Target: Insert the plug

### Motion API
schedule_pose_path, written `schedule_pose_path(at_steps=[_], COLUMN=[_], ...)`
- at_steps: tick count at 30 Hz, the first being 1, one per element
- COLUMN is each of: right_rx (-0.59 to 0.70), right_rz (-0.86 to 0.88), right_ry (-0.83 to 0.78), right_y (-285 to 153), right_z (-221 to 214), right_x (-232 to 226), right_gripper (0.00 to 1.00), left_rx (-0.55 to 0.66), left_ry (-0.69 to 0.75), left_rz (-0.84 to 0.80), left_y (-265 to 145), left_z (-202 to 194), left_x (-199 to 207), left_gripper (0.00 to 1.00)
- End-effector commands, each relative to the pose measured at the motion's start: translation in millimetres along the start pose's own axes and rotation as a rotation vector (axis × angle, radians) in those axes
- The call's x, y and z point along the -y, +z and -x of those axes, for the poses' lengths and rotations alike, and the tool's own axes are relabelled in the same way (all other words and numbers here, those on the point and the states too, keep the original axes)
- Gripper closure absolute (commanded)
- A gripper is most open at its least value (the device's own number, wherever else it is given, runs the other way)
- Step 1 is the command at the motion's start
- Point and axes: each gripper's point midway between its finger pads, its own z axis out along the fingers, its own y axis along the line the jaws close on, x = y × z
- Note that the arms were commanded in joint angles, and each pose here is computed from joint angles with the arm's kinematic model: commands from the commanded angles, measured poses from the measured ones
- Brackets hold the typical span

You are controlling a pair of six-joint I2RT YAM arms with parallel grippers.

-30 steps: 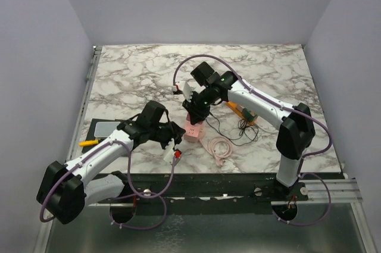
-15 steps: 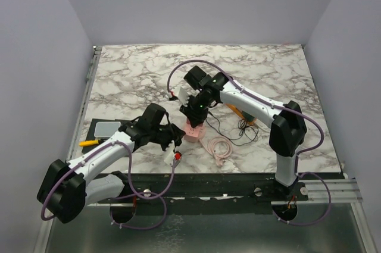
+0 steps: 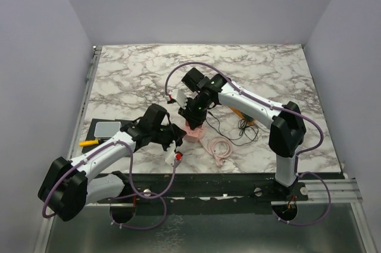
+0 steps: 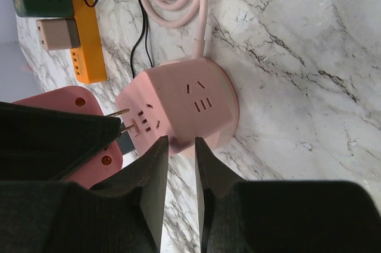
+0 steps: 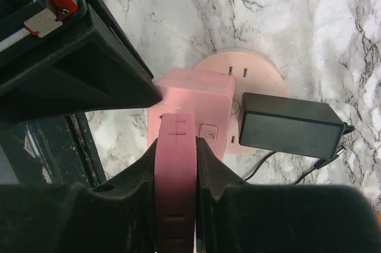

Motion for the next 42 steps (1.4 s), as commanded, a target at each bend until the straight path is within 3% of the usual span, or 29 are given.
schedule_pose_path(at_steps=[1,21,42], right_rx=[0.001,-0.015,-0.004], right_rz=[0.005,-0.013,-0.023], right_ry=[-0.029,-0.054,-0.061], right_y=[6,12,15], right_z=[4,-2,-2], right_x=[-3,2,3], right_gripper=[0.99,0.99,0.99], left_rx=[-0.001,-0.022,-0.033], left_ry=[-0.005,-0.017,-0.032], left_rz=[-0.016,-0.031,-0.022], left_y=[4,4,5], left_z=[1,2,3], left_x=[8,18,11], left_gripper=[0.76,0.94,0.94])
